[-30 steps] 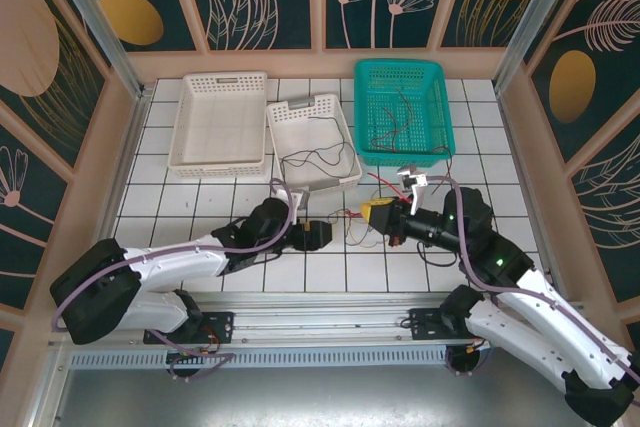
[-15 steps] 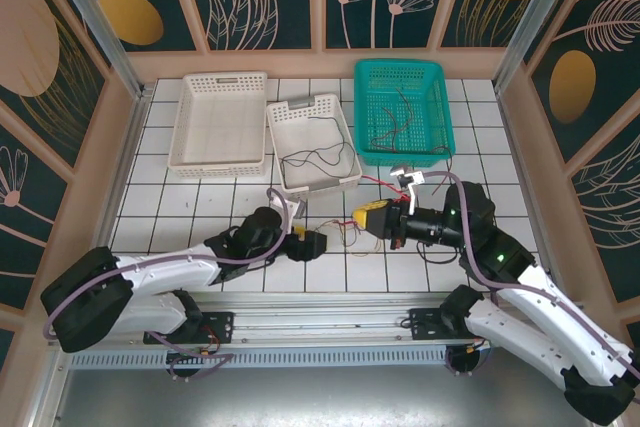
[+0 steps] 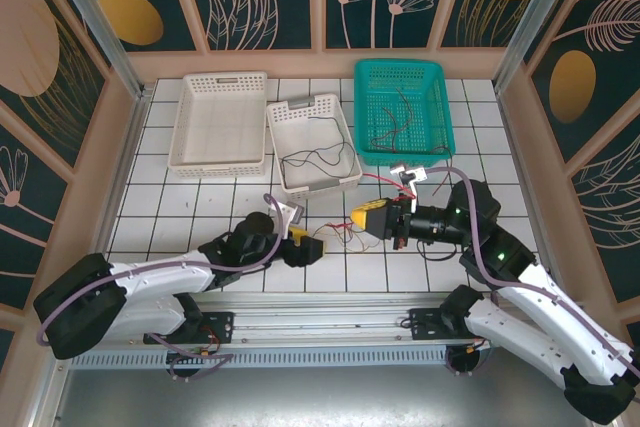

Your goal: Untangle the cables

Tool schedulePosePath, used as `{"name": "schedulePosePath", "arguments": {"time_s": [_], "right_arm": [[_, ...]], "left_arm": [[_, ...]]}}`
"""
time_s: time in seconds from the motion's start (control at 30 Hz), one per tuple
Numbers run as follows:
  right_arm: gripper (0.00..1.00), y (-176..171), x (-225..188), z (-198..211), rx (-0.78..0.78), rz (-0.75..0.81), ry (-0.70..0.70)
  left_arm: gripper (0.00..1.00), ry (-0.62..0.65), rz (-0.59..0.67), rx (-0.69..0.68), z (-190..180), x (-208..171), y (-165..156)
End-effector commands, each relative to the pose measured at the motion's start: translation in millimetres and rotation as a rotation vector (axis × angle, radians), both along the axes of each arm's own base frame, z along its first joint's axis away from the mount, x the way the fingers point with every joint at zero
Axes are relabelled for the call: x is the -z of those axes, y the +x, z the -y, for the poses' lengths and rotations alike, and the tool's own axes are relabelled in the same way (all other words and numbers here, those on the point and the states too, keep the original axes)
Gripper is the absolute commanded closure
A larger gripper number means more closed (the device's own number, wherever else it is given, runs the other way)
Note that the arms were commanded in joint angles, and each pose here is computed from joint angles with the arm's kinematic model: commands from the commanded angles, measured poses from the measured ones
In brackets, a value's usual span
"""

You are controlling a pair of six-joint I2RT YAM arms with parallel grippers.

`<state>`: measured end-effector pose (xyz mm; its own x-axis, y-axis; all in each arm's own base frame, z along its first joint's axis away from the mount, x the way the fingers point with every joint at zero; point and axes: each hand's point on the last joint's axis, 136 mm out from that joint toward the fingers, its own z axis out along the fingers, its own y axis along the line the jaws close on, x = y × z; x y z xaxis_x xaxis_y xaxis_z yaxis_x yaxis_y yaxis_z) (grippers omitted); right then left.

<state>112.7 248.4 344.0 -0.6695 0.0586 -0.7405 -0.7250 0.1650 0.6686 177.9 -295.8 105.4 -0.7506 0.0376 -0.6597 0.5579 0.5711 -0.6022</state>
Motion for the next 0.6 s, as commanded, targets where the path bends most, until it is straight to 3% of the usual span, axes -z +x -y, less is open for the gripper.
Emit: {"name": "schedulePosePath", "arguments": {"time_s": [0.0, 0.2, 0.37, 0.47, 0.57], "right_arm": [[1.00, -8, -31, 0, -0.031, 0.048, 0.074], [1.00, -4, -29, 2, -0.003, 0.043, 0.061], [1.00, 7, -24, 7, 0.076, 0.039, 0.035], [1.00, 15, -21, 11, 0.125, 0.038, 0.024], [1.00, 23, -19, 15, 0.177, 0.036, 0.013]], "left_arm": [[0.29, -0.046, 0.051, 0.032, 5, -15, -3], [0.66, -0.053, 0.064, 0.029, 3, -22, -2], [0.89, -0.062, 0.061, 0.029, 0, -27, -6], [1.00, -0.070, 0.066, 0.027, -4, -31, -9], [1.00, -0.070, 0.072, 0.018, -10, -36, -10]]}}
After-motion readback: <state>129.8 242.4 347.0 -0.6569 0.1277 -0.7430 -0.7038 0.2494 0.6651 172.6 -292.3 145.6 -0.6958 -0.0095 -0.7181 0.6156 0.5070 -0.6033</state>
